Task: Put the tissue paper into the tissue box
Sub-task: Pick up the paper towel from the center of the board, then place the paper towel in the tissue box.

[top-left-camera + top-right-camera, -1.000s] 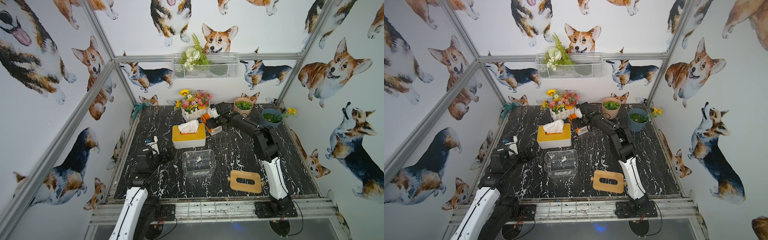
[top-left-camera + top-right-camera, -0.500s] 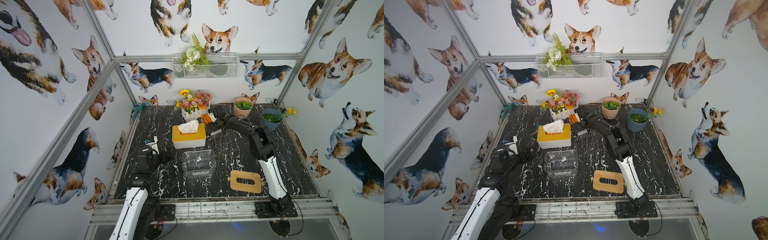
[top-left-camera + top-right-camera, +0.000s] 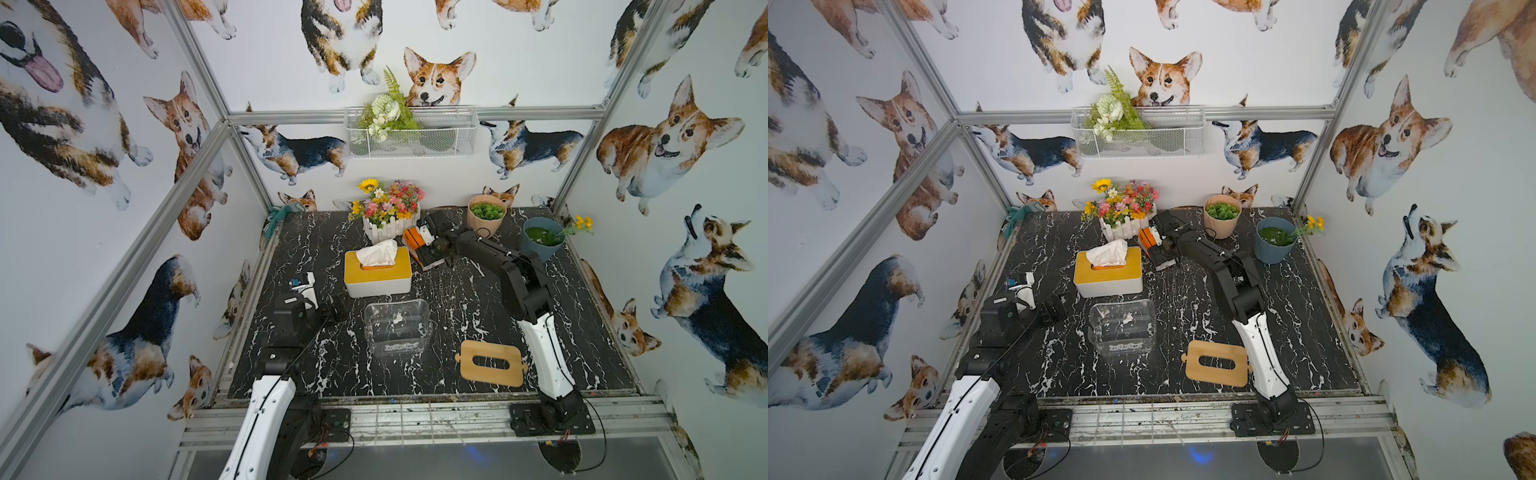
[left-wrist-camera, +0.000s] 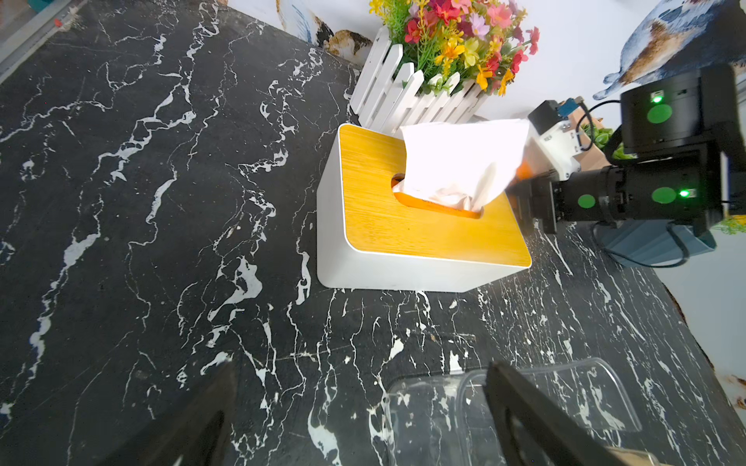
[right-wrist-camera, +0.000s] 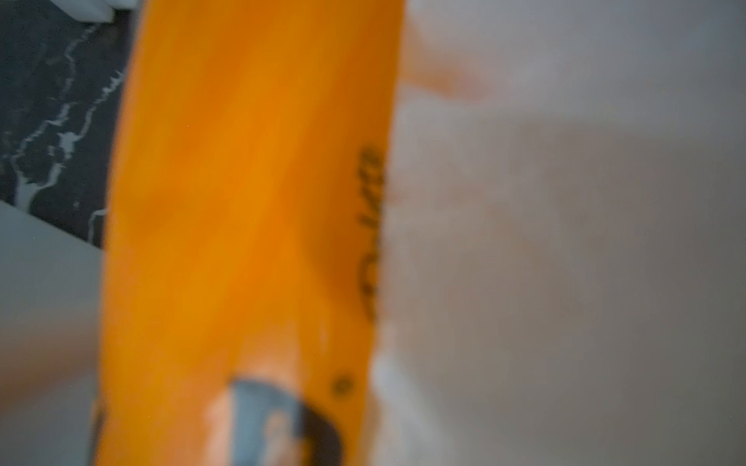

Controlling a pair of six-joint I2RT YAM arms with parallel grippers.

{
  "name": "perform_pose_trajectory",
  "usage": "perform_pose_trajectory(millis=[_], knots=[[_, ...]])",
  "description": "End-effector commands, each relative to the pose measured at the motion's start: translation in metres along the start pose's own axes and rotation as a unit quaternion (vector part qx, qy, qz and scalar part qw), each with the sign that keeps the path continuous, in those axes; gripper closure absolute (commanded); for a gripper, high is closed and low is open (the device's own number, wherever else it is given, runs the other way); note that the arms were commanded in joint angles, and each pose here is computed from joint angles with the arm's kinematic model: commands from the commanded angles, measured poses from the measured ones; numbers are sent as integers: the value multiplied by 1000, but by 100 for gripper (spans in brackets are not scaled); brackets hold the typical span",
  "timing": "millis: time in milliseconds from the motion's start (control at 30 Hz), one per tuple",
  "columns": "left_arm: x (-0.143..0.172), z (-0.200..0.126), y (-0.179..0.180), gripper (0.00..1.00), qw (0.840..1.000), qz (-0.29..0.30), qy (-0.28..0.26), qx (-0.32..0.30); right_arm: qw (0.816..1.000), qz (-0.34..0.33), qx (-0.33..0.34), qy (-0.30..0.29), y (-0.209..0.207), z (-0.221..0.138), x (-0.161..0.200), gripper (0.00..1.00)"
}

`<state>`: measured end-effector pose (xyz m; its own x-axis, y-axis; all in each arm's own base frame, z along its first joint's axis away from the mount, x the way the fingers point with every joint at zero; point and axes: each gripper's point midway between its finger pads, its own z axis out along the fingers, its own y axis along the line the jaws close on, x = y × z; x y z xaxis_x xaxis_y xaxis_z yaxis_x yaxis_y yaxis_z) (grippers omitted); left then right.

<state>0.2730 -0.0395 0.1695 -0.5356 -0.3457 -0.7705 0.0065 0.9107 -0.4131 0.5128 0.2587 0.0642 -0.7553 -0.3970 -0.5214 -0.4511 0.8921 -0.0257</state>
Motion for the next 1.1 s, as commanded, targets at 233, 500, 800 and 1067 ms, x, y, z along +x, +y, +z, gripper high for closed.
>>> perform_pose_trajectory(millis=[233,500,800,1067], knots=[[-7,-2,-2,0,1000,7,-13,3,996,36,-14,-84,1,-96,-8,28],[-7,-2,-3,0,1000,6,-14,5,971,3,-103,-217,34,-218,-26,32],[-7,-2,-3,0,1000,6,-13,5,907,-225,-250,-255,156,-276,28,30],[-8,-3,-3,0,1000,6,-16,4,885,-337,-273,-170,198,-245,87,30]])
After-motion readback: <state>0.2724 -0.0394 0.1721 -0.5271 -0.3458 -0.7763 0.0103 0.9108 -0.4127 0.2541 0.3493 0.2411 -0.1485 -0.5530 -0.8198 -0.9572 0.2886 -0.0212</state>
